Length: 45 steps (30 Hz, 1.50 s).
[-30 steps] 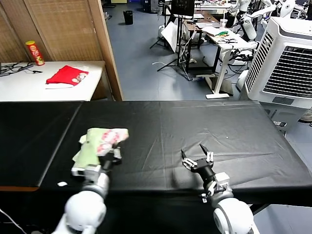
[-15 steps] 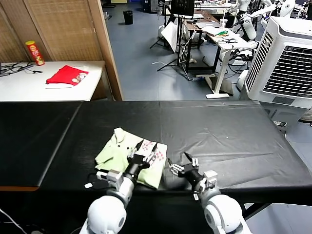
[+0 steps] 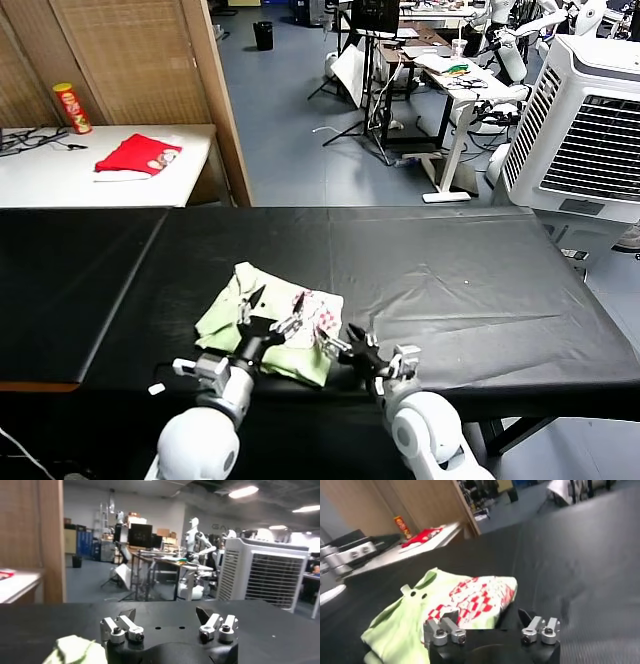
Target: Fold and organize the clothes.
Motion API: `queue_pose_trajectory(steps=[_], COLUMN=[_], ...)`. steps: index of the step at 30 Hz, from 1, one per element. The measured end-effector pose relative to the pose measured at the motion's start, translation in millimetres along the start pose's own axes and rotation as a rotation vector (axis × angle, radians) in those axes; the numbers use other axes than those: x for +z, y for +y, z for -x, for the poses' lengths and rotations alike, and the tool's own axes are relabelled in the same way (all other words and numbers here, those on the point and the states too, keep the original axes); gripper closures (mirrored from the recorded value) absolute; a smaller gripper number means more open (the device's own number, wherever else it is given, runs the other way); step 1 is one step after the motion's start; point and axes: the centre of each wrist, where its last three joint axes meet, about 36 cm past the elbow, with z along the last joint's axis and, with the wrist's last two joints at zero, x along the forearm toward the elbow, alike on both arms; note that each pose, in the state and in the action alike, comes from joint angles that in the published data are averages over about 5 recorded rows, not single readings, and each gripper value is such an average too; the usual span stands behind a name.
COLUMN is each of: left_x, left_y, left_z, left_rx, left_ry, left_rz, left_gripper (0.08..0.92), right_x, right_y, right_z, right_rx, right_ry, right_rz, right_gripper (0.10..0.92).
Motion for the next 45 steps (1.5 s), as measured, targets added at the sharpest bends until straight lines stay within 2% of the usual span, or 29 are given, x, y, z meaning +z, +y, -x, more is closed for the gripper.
queue_pose_trajectory(steps=[2, 10, 13, 19, 22, 26, 30, 33, 36, 41, 45], left_x=[1, 7, 11, 21, 27, 33, 34, 32, 31, 32, 33], left_y=[1, 7, 11, 22, 29, 36, 38, 40, 42, 46, 51], left_z=[-1, -5, -6, -12, -17, -24, -32, -42, -53, -80, -104], left_rx=[-0.008, -0.043, -0.061, -0.103, -0.111, -0.120, -0.140, -0.152, -0.169, -0.199, -0.222], left_ry=[-0.001, -0.005, -0.010, -0.005, -0.004, -0.006, 0.035, 0.060, 0.073, 0.106, 0.155], left_rz=[0.003, 0.020, 0.036, 0.049, 0.040, 0.042, 0.045, 0.054, 0.044, 0.030, 0.016], left_gripper=[0.201, 0.201, 0.201, 0.201, 0.201, 0.201, 0.201, 0.201, 0.201, 0.201, 0.201], right_x=[2, -3, -10, -28, -33, -33, -28, -17, 3, 39, 67], right_y=[-2, -15, -27, -54, -59, -59, -57, -55, -57, -61, -52], right_z=[3, 12, 17, 18, 8, -14, -39, -60, -83, -120, -148], right_rx=[0.001, -0.001, 0.019, 0.039, 0.041, 0.067, 0.121, 0.168, 0.221, 0.302, 0.346], right_ry=[0.003, -0.001, -0.021, -0.051, -0.070, -0.131, -0.224, -0.302, -0.359, -0.412, -0.400], right_rz=[0.009, -0.002, -0.043, -0.162, -0.241, -0.338, -0.402, -0.434, -0.463, -0.518, -0.525], right_gripper=[0.404, 0.840, 0.901, 0.896, 0.819, 0.626, 0.409, 0.278, 0.231, 0.224, 0.224])
